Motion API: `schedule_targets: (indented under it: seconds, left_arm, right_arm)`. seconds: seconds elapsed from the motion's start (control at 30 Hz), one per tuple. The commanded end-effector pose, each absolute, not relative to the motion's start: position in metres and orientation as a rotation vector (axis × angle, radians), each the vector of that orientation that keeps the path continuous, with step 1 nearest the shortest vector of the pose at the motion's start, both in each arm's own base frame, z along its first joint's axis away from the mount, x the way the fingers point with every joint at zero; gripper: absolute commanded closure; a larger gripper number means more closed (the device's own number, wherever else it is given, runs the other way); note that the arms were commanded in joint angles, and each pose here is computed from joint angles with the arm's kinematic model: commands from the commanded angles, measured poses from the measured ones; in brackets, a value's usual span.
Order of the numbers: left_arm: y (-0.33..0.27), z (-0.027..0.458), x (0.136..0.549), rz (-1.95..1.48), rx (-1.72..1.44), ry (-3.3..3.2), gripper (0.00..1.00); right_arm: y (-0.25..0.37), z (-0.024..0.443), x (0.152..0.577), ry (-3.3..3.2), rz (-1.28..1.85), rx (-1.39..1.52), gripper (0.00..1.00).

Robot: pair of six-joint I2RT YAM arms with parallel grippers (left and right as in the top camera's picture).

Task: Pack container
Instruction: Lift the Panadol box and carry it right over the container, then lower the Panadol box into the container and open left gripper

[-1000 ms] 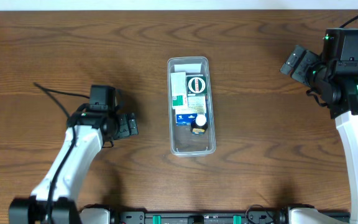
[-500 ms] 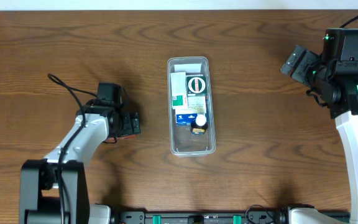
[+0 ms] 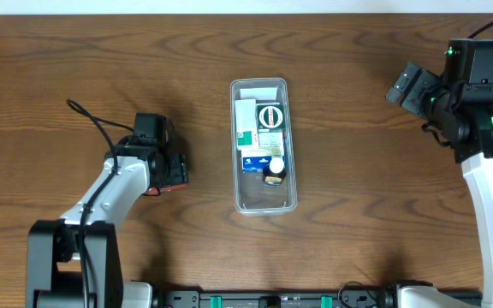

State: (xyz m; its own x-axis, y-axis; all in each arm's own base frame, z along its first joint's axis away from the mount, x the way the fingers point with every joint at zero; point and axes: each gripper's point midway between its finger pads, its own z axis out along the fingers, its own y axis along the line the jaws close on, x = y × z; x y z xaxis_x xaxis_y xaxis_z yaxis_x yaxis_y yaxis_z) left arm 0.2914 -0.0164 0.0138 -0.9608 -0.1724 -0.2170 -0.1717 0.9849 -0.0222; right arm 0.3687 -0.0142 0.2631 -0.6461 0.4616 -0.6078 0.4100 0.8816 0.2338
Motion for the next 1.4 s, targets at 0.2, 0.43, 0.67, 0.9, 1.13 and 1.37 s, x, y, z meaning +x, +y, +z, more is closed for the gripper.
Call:
schedule_targets:
  seconds: [0.2, 0.43, 0.67, 0.9, 1.13, 1.37]
  left_arm:
    - [-0.043, 0.101, 0.294, -0.173, -0.208, 2.735, 0.27]
    - [-0.095, 0.167, 0.284, -0.327, -0.121, 2.564, 0.28]
    - [-0.160, 0.173, 0.252, -0.486, -0.021, 2.586, 0.29]
    - [-0.202, 0.165, 0.234, -0.469, 0.064, 2.588, 0.32]
    - [-0.224, 0.136, 0.230, -0.417, 0.103, 2.657, 0.32]
    - [-0.228, 0.108, 0.239, -0.329, 0.089, 2.702, 0.32]
  right_arm:
    - [-0.016, 0.264, 0.369, 2.347, 0.097, 0.641, 0.01]
    - [-0.016, 0.264, 0.369, 2.347, 0.097, 0.642, 0.01]
    - [-0.016, 0.264, 0.369, 2.347, 0.097, 0.642, 0.01]
    - [-0.016, 0.264, 0.369, 2.347, 0.097, 0.641, 0.01]
    - [-0.016, 0.264, 0.369, 2.347, 0.097, 0.641, 0.01]
    - [-0.016, 0.264, 0.369, 2.347, 0.097, 0.641, 0.01]
